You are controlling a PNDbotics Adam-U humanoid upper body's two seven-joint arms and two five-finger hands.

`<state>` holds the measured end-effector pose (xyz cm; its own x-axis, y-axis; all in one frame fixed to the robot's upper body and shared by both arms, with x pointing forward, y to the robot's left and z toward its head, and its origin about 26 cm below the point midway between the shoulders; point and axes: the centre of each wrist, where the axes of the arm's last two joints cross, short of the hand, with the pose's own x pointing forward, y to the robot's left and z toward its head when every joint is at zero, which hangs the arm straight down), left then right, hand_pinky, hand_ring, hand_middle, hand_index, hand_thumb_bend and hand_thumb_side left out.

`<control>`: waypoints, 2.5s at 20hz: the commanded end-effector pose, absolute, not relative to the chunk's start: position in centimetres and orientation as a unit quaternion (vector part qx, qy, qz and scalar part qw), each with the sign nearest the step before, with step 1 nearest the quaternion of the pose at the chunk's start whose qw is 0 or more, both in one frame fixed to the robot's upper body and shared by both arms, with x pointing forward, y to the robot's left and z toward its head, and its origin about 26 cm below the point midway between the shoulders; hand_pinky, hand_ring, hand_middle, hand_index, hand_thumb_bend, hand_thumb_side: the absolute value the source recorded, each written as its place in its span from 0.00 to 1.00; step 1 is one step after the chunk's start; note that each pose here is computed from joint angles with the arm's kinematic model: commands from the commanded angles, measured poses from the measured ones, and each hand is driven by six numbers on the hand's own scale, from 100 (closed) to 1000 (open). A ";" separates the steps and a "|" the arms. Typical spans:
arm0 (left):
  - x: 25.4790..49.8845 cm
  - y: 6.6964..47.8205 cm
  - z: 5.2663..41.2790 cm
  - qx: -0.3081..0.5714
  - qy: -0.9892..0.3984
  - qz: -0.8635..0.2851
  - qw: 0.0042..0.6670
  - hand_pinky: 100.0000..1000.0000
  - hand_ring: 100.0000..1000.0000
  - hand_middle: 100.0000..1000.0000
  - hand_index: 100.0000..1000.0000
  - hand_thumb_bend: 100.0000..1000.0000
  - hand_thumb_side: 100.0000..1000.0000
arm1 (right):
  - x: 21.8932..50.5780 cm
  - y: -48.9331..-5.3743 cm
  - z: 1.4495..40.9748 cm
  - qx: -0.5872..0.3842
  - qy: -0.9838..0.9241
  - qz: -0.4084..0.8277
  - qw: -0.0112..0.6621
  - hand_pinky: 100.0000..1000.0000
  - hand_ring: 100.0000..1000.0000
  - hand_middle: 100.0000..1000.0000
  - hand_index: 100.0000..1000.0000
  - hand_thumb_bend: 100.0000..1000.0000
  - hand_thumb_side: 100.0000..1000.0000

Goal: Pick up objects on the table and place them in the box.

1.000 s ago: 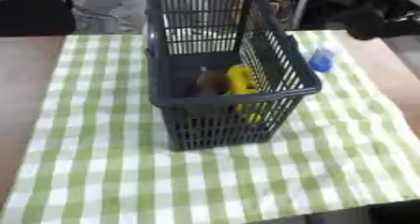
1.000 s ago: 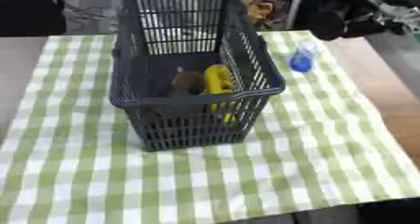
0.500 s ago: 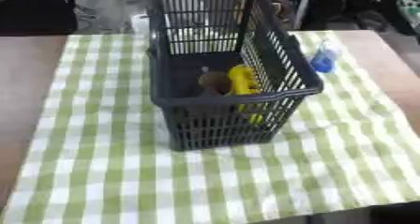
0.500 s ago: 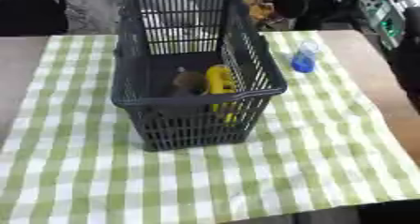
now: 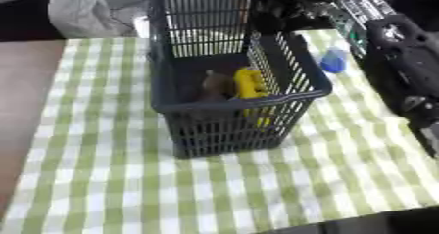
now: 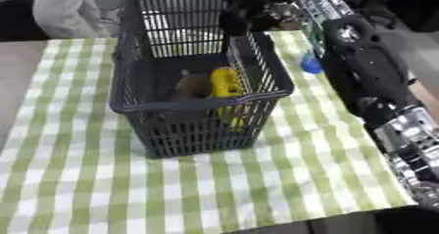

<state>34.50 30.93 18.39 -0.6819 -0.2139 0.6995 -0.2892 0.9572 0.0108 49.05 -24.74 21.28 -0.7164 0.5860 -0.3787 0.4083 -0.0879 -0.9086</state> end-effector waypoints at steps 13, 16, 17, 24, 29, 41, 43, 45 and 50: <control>34.6 30.7 19.3 0.130 -0.921 0.046 0.363 0.43 0.60 0.57 0.74 0.65 0.61 | 49.4 -22.7 20.1 -0.409 -0.673 0.616 0.031 1.00 1.00 1.00 1.00 0.46 0.63; 34.6 30.7 19.3 0.130 -0.921 0.046 0.364 0.43 0.60 0.57 0.74 0.65 0.61 | 49.4 -22.7 19.9 -0.448 -0.697 0.560 0.017 1.00 1.00 1.00 1.00 0.47 0.62; 34.6 30.7 19.3 0.130 -0.921 0.046 0.364 0.43 0.60 0.57 0.74 0.65 0.61 | 49.4 -22.7 19.7 -0.455 -0.699 0.552 0.013 1.00 1.00 1.00 1.00 0.47 0.62; 34.6 30.8 19.2 0.131 -0.921 0.048 0.364 0.43 0.60 0.57 0.74 0.65 0.61 | 49.1 -22.7 20.0 -0.465 -0.712 0.526 -0.003 1.00 0.99 1.00 1.00 0.46 0.57; 34.5 30.9 19.1 0.133 -0.920 0.050 0.365 0.43 0.60 0.57 0.74 0.65 0.61 | 47.9 -22.6 22.4 -0.470 -0.758 0.452 -0.011 0.94 0.87 0.88 0.98 0.37 0.43; 34.4 31.2 18.9 0.141 -0.918 0.054 0.366 0.43 0.61 0.57 0.74 0.65 0.61 | 42.5 -25.7 27.8 -0.384 -0.871 0.286 0.106 0.70 0.67 0.66 0.81 0.02 0.37; 34.4 31.3 18.9 0.142 -0.918 0.053 0.366 0.43 0.61 0.58 0.74 0.65 0.61 | 41.8 -26.3 28.6 -0.357 -0.882 0.280 0.124 0.70 0.67 0.66 0.81 0.02 0.37; 34.4 31.3 18.8 0.142 -0.918 0.056 0.366 0.43 0.61 0.58 0.74 0.65 0.61 | 41.2 -27.0 29.2 -0.331 -0.895 0.266 0.139 0.67 0.65 0.64 0.79 0.00 0.37; 34.4 31.5 18.8 0.146 -0.917 0.055 0.366 0.43 0.61 0.58 0.73 0.65 0.61 | 39.4 -30.4 30.7 -0.298 -0.916 0.201 0.177 0.62 0.62 0.60 0.77 0.00 0.39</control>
<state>34.44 31.16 17.98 -0.6746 -0.2130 0.7068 -0.2995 0.9541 0.0017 40.41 -29.16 28.33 -0.7486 0.6231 0.2265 0.4556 0.7317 -0.5071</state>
